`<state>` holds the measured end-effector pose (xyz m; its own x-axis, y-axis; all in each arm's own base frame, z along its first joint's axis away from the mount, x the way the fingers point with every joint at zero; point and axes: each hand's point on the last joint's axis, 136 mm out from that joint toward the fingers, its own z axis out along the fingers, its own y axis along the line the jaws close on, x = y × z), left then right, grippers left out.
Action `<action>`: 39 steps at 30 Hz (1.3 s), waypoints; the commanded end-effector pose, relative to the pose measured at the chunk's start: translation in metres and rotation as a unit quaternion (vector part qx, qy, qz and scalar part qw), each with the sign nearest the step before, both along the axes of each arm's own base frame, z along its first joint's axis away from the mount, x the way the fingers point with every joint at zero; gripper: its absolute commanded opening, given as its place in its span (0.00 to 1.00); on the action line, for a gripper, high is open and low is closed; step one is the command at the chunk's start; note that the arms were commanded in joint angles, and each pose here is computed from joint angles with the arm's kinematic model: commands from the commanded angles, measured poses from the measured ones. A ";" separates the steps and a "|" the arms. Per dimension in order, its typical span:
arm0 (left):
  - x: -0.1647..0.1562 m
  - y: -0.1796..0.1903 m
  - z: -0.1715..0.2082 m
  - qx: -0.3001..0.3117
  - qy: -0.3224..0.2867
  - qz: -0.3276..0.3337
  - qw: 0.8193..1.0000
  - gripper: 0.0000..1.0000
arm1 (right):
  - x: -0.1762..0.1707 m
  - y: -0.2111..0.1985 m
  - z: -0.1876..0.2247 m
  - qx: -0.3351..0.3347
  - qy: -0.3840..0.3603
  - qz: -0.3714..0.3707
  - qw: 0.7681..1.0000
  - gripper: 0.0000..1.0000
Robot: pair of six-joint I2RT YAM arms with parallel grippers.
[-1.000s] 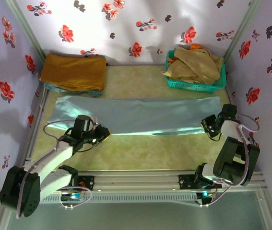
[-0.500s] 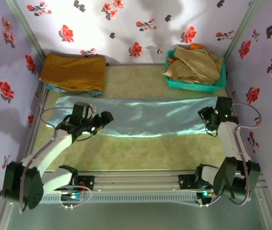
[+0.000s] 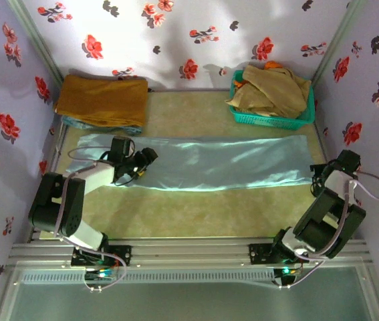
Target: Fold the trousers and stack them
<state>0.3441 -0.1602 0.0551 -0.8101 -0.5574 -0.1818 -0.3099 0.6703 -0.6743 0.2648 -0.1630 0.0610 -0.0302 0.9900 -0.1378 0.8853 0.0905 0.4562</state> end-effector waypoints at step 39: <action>-0.015 0.036 -0.010 0.038 0.009 0.029 0.999 0.75 | 0.050 0.038 0.057 -0.089 -0.092 0.094 0.987 0.53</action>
<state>0.3316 -0.1409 0.0470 -0.7894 -0.5825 -0.1936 -0.3316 0.6701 -0.6641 0.2940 -0.1594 0.0943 -0.0759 0.9595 -0.2713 0.8206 0.2147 0.5297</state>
